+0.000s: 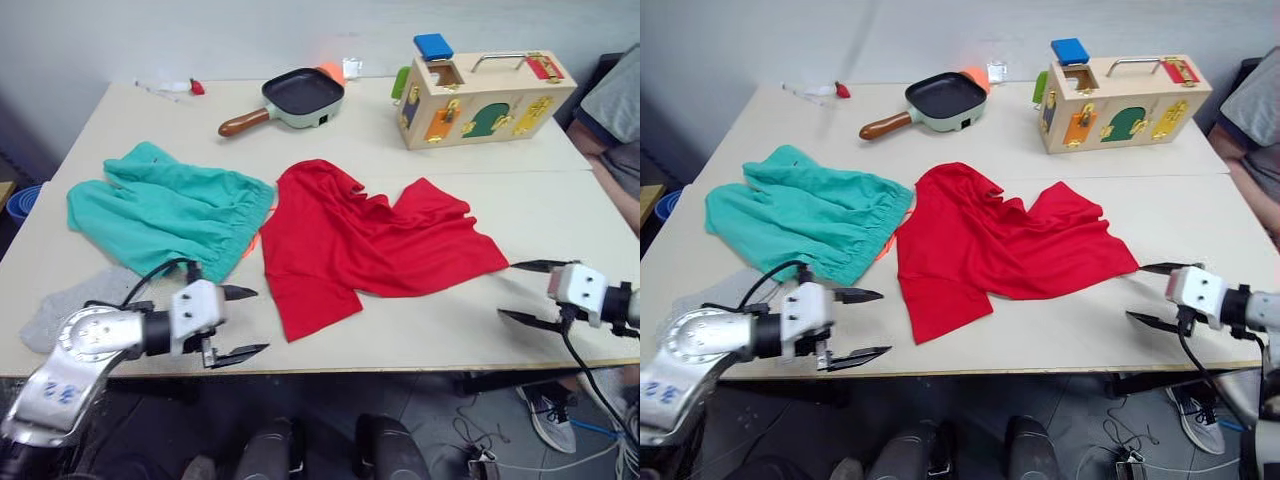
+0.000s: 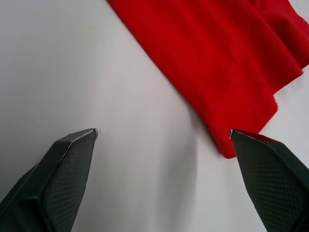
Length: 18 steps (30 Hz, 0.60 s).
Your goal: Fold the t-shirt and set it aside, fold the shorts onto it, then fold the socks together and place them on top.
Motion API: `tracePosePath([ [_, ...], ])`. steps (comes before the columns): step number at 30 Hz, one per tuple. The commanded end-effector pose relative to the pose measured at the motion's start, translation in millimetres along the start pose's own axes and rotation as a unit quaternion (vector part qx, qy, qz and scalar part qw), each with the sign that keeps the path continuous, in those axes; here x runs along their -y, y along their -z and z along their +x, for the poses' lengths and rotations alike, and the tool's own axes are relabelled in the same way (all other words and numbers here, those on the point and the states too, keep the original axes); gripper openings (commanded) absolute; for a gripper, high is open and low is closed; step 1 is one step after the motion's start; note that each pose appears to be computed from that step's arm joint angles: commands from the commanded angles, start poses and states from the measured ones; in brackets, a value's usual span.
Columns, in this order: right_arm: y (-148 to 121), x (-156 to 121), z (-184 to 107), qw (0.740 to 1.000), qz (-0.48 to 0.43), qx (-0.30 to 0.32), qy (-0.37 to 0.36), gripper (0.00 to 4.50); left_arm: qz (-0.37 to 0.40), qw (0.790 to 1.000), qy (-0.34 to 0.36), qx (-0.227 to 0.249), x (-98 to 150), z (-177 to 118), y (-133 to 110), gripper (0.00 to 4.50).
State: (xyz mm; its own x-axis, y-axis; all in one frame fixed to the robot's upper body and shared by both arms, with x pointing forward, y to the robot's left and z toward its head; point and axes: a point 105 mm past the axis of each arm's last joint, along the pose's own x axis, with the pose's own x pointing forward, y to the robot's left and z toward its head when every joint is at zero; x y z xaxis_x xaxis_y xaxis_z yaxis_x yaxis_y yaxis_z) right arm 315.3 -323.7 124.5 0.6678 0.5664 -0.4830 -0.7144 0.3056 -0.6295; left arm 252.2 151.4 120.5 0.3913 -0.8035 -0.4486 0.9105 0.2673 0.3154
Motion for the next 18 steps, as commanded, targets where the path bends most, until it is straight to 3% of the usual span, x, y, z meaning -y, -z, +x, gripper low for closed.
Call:
tracePosePath([
  [1,9.7,3.0,1.2,0.999,-0.01,-0.041,-0.002,4.45,0.029,0.999,0.019,-0.019,-3.5,18.3,1.3,4.5],
  [12,-1.6,22.3,37.5,0.997,-0.034,-0.066,0.001,4.45,0.031,0.996,0.004,-0.083,-20.6,67.0,19.4,4.5],
  [14,-4.0,24.3,44.7,0.997,-0.032,-0.066,0.003,4.5,0.033,0.995,-0.001,-0.094,-23.7,69.8,22.9,4.11],
  [18,-5.4,23.8,57.0,0.997,-0.024,-0.075,-0.008,3.56,0.033,0.994,-0.009,-0.107,-29.8,70.7,27.1,2.99],
])
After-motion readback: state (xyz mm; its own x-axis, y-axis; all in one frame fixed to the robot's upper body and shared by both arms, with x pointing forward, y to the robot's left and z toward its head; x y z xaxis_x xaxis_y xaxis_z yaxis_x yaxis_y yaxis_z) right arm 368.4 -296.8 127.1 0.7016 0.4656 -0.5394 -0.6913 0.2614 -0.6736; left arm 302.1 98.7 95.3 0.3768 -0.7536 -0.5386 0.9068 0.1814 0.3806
